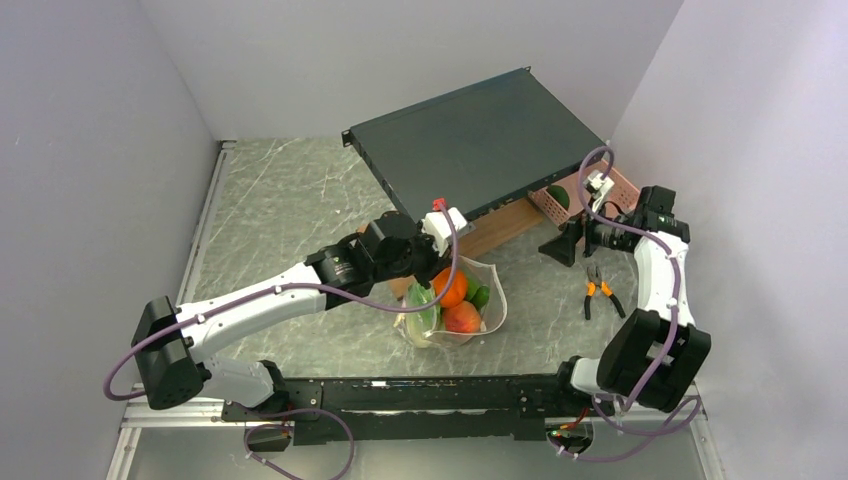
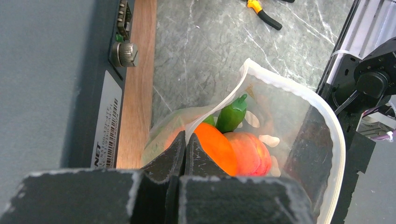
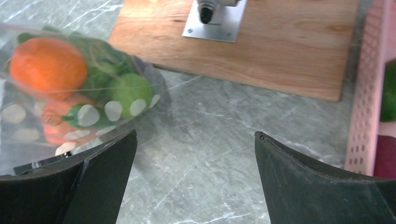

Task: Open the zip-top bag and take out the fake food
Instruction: Place the fake vegetable in the bin.

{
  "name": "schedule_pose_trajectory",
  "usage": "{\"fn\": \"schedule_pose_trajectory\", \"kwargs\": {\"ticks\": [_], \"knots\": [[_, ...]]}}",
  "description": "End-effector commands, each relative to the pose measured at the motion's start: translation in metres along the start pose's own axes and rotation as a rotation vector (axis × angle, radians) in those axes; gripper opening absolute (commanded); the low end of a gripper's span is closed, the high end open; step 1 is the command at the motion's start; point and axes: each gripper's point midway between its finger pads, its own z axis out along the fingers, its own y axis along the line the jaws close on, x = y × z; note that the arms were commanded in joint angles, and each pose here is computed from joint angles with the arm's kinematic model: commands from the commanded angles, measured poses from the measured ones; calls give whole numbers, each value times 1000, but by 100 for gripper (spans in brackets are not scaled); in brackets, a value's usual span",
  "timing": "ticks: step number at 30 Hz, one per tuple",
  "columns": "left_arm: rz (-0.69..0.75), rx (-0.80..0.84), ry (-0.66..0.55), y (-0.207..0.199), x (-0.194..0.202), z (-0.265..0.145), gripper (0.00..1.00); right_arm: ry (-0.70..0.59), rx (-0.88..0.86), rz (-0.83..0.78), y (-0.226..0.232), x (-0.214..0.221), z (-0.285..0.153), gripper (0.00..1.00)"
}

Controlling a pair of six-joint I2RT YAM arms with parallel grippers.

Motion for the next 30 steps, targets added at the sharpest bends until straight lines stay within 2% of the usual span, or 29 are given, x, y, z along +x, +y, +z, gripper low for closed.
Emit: {"fn": "schedule_pose_trajectory", "kwargs": {"ticks": [1,11,23,30], "knots": [[10,14,-151,3,-54,3,0,-9,-117,-173,42,-12,-5,97],[-3,32,-157,2,-59,2,0,66,-242,-388,99,1,-1,98],[-27,40,-171,1,-62,1,0,66,-311,-542,137,-1,-10,100],[-26,49,-165,0,-63,5,0,27,-351,-632,159,-18,-10,100]]}}
